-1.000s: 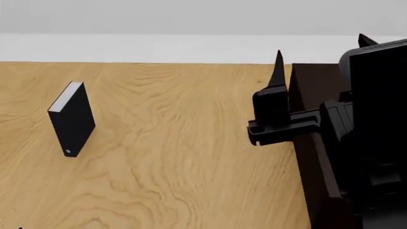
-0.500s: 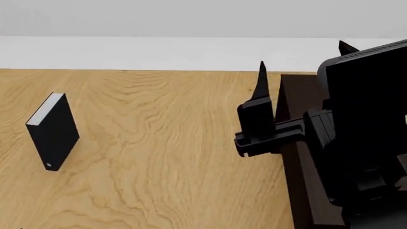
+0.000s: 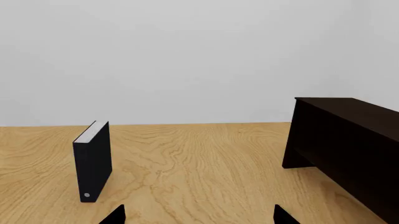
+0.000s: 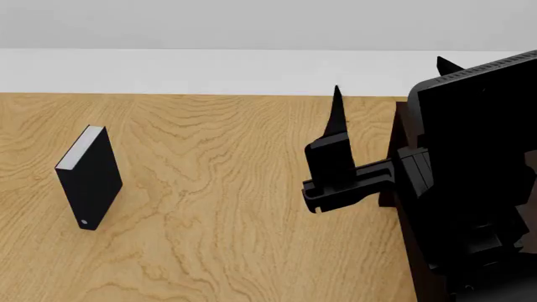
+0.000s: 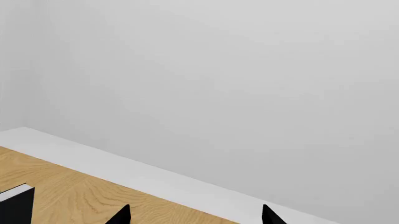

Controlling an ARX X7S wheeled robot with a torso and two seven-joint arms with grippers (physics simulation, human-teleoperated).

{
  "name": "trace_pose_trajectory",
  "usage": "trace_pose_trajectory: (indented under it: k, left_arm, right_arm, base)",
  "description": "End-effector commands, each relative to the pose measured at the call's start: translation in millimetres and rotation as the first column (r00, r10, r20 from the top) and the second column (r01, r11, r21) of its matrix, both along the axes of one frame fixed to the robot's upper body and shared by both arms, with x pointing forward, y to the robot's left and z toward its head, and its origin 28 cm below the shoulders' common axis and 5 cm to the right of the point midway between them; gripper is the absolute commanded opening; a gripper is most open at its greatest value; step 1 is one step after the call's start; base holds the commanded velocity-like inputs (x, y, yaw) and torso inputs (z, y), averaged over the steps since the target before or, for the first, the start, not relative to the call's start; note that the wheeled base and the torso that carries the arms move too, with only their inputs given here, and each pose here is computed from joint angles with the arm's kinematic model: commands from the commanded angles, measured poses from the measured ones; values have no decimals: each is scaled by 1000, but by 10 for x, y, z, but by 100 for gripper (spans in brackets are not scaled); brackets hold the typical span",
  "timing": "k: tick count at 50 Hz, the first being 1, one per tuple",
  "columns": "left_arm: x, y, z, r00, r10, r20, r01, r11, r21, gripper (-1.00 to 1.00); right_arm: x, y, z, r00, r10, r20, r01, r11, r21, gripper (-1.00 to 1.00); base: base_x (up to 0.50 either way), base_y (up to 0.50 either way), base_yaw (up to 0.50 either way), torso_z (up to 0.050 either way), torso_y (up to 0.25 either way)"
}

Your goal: Pick up the book on the right and place it on the cabinet shelf.

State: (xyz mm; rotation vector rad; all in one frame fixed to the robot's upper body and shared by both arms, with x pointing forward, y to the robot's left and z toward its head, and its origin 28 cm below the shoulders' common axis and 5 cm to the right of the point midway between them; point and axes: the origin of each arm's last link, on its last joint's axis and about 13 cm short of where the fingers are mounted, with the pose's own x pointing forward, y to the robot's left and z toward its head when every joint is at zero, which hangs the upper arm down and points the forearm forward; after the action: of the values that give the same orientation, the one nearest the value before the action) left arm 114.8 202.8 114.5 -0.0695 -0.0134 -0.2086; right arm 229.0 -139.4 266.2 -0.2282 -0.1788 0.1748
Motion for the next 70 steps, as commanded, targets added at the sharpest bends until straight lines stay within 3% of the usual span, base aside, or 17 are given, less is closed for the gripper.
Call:
trace_pose_trajectory:
  k: [1, 17, 24, 34, 70]
  left_arm:
    - [-6, -1, 1, 1000, 2, 1, -2, 1000, 2, 100]
    - [-8, -2, 0, 1000, 2, 1, -2, 1000, 7, 100]
    - [-9, -5, -8, 1000, -2, -2, 2, 1000, 11, 100]
    - [-20, -9, -34, 1000, -3, -11, 3, 1000, 10, 100]
    - [1, -12, -54, 999, -8, -31, 9, 1000, 20, 100]
  right_arm:
    - [-4, 2, -12, 1000, 8, -1, -8, 1000, 4, 100]
    - [-13, -9, -3, 1000, -4, -21, 4, 1000, 6, 100]
    - [-62, -23, 0, 996, 16, -86, -13, 999, 30, 100]
    - [-323, -13, 131, 988, 5, -152, -7, 1000, -14, 100]
    - [-1121, 0, -75, 911, -27, -411, 2, 998, -61, 100]
  base:
    - [59, 211, 0, 0, 0]
    - [27, 69, 0, 0, 0]
    - [0, 0, 0, 0, 0]
    - [0, 0, 0, 0, 0]
    - [0, 0, 0, 0, 0]
